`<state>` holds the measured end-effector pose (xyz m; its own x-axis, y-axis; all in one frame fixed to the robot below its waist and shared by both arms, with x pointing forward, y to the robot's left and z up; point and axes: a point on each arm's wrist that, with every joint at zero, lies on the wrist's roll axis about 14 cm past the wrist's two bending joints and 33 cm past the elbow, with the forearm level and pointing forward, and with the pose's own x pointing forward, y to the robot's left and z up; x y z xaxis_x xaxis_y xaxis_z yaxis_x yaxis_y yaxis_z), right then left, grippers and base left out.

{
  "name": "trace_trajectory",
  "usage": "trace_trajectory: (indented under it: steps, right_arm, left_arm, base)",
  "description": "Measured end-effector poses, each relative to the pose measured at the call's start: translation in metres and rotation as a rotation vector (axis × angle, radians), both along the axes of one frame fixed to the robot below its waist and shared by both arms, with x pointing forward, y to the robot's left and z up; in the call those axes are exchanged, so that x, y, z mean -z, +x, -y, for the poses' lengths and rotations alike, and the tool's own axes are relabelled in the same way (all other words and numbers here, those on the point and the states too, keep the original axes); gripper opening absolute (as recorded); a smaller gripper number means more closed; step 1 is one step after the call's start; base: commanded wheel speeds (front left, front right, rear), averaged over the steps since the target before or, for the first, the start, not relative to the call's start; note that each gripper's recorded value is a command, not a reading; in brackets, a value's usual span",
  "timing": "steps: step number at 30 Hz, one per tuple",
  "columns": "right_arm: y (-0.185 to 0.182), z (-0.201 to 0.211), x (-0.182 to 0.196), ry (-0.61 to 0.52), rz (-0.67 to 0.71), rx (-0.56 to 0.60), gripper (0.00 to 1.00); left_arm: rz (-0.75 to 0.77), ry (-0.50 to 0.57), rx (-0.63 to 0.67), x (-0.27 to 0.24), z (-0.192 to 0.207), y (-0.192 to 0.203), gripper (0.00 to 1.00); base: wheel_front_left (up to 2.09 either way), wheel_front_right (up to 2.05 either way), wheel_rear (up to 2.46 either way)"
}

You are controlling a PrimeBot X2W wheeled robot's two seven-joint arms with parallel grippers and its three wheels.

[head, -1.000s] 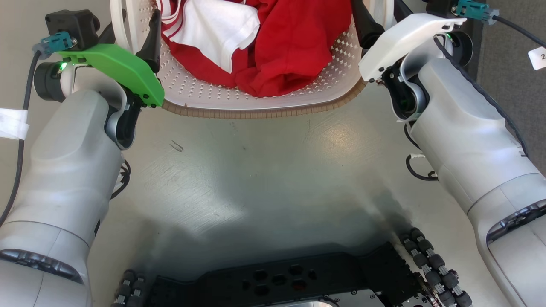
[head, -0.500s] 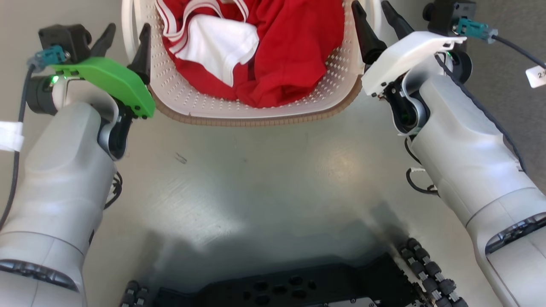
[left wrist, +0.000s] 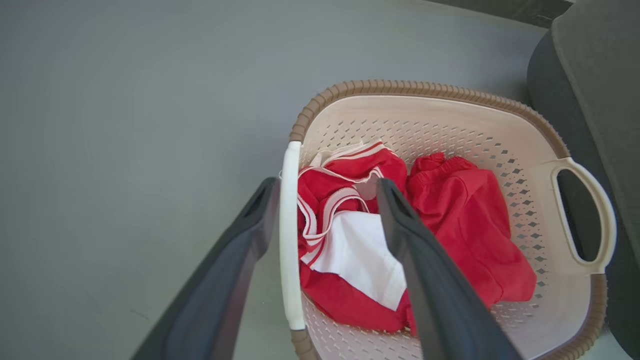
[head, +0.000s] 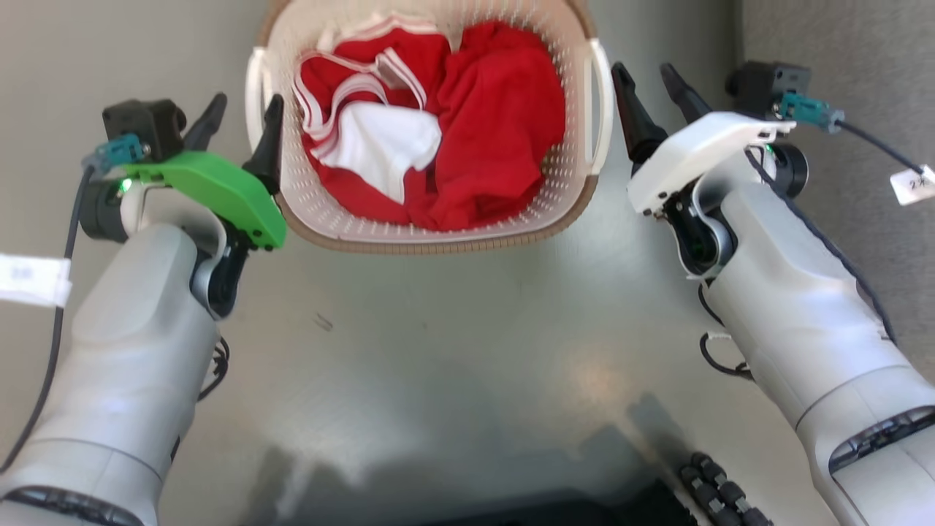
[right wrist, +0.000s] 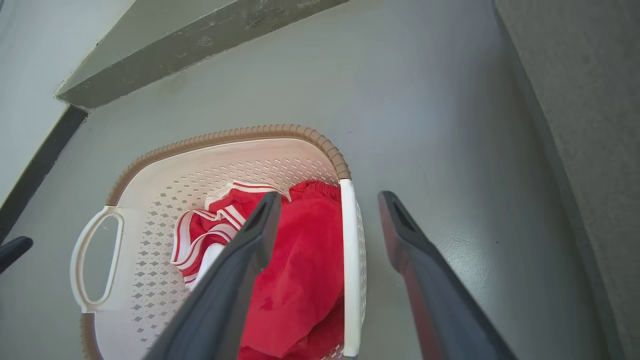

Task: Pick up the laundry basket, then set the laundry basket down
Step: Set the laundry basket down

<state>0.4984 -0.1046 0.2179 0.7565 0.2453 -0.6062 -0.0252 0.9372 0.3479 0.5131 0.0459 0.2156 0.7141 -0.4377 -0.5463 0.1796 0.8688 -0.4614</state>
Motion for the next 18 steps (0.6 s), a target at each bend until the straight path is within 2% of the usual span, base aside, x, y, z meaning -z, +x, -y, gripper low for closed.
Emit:
trace_trajectory:
  steps: [7, 18]
  right_arm:
    - [0.011, -0.001, -0.046, 0.016, 0.105, 0.005, 1.0]
    - [-0.009, 0.002, -0.097, 0.009, 0.196, -0.001, 1.0]
  left_arm:
    - [0.06, -0.025, -0.056, -0.039, -0.009, -0.001, 1.0]
    - [0.18, -0.01, -0.066, -0.097, -0.022, -0.01, 1.0]
  base:
    - [0.0, 0.0, 0.0]
    - [0.0, 0.0, 0.0]
